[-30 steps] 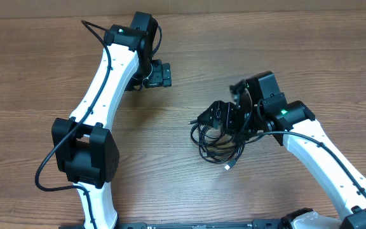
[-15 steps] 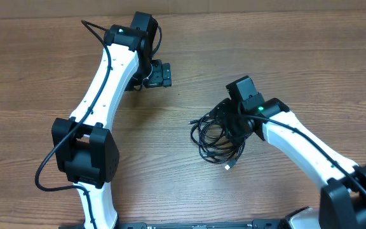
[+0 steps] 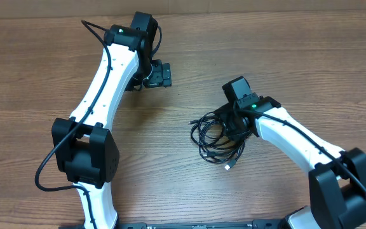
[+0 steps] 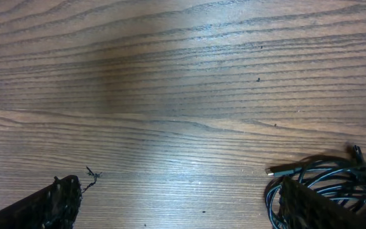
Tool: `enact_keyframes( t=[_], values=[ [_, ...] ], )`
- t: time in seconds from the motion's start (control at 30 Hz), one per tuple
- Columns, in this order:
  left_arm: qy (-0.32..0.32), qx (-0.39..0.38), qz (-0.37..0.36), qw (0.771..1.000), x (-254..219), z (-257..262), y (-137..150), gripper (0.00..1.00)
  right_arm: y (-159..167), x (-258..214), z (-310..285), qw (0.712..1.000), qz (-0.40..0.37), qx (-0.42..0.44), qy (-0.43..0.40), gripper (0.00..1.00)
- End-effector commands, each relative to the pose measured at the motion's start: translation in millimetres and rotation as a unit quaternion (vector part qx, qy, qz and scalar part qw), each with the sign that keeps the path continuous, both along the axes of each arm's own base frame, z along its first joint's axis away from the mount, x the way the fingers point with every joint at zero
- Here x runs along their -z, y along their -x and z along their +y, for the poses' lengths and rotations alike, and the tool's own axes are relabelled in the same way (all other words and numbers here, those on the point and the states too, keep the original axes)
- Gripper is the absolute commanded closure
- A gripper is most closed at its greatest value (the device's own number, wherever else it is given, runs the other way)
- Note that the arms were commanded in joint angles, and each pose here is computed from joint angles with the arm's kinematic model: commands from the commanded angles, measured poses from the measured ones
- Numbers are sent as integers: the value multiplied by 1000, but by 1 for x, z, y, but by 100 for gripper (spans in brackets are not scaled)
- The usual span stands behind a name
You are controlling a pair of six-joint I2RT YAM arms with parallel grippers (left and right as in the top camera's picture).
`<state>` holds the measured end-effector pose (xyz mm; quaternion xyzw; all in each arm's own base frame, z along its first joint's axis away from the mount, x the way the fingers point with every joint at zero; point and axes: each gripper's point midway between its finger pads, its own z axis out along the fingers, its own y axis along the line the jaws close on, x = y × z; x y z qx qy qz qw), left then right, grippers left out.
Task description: Untangle cables
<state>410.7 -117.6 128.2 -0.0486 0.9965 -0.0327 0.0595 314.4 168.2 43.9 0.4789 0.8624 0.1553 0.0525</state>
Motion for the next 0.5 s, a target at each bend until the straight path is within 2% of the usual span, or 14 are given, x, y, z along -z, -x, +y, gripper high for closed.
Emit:
enact_keyframes(
  t=[0.0,0.2,0.27,0.47],
  values=[
    [3,-7,-20,1000,-14,0,-3,0,-7,13,-2,1000,3,9,19,48],
    [3,-7,-20,1000,-14,0,-3,0,-7,22,-1,1000,10,8,21,51],
    [3,-7,-20,1000,-14,0,-3,1,-8,24,-1,1000,11,8,22,60],
    [3,-7,-20,1000,-14,0,-3,0,-8,28,-5,999,13,11,34,80]
  ],
)
